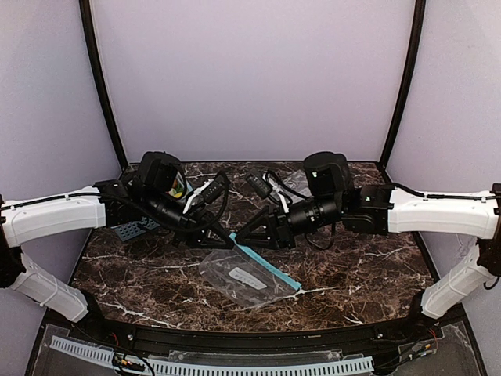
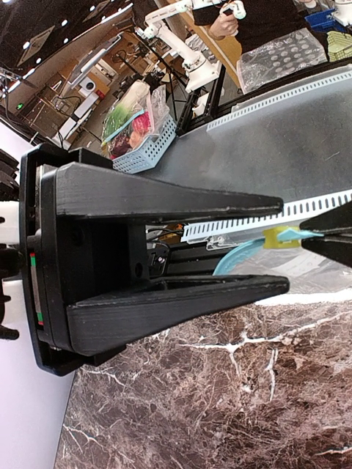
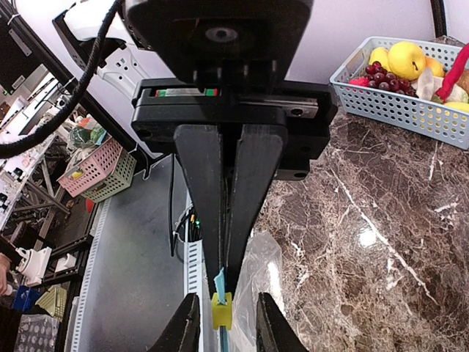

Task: Place the food in the zip-top bag and seal the zipper
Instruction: Pick up the zipper from the zipper food storage bag, then unzip the zipper from the zipper food storage bag.

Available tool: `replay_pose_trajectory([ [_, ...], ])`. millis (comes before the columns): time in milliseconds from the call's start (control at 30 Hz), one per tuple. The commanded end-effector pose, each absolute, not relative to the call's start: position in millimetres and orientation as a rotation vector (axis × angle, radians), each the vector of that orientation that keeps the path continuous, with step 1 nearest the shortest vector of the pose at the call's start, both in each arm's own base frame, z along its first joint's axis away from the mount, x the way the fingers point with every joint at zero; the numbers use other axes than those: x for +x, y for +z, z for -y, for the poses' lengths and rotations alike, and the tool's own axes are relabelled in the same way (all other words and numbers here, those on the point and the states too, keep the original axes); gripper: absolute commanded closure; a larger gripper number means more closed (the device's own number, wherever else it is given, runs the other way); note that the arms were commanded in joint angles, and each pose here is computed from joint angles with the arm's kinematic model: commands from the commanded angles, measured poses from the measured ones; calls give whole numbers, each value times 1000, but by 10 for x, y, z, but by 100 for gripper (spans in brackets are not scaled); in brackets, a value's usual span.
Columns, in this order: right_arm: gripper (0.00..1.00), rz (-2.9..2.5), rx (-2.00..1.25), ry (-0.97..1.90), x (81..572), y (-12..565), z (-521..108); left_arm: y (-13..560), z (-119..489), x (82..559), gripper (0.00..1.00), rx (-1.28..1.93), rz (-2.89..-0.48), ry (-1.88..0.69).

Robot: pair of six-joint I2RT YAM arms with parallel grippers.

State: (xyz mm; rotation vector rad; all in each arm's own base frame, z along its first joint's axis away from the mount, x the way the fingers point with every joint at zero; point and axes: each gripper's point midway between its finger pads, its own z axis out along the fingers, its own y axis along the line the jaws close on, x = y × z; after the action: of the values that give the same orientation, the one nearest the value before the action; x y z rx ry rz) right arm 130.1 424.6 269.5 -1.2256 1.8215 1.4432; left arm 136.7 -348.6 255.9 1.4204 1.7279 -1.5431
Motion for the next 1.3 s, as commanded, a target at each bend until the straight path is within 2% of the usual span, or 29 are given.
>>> replay_pose_trajectory([
  [0, 76, -1801, -1228, 1466, 1241, 2734, -4233, 2589, 3466, 1319, 99, 1427, -1702, -1544],
  [267, 82, -1805, -1229, 1464, 1249, 2718, -4246, 2597, 3467, 1320, 99, 1426, -1698, -1537],
  [500, 100, -1809, -1222, 1444, 1269, 2690, -4237, 2559, 3481, 1390, 99, 1388, -1745, -1506],
  [1267, 100, -1896, -1199, 1330, 1372, 2424, -4182, 2530, 3426, 1643, 99, 1287, -1806, -1368],
])
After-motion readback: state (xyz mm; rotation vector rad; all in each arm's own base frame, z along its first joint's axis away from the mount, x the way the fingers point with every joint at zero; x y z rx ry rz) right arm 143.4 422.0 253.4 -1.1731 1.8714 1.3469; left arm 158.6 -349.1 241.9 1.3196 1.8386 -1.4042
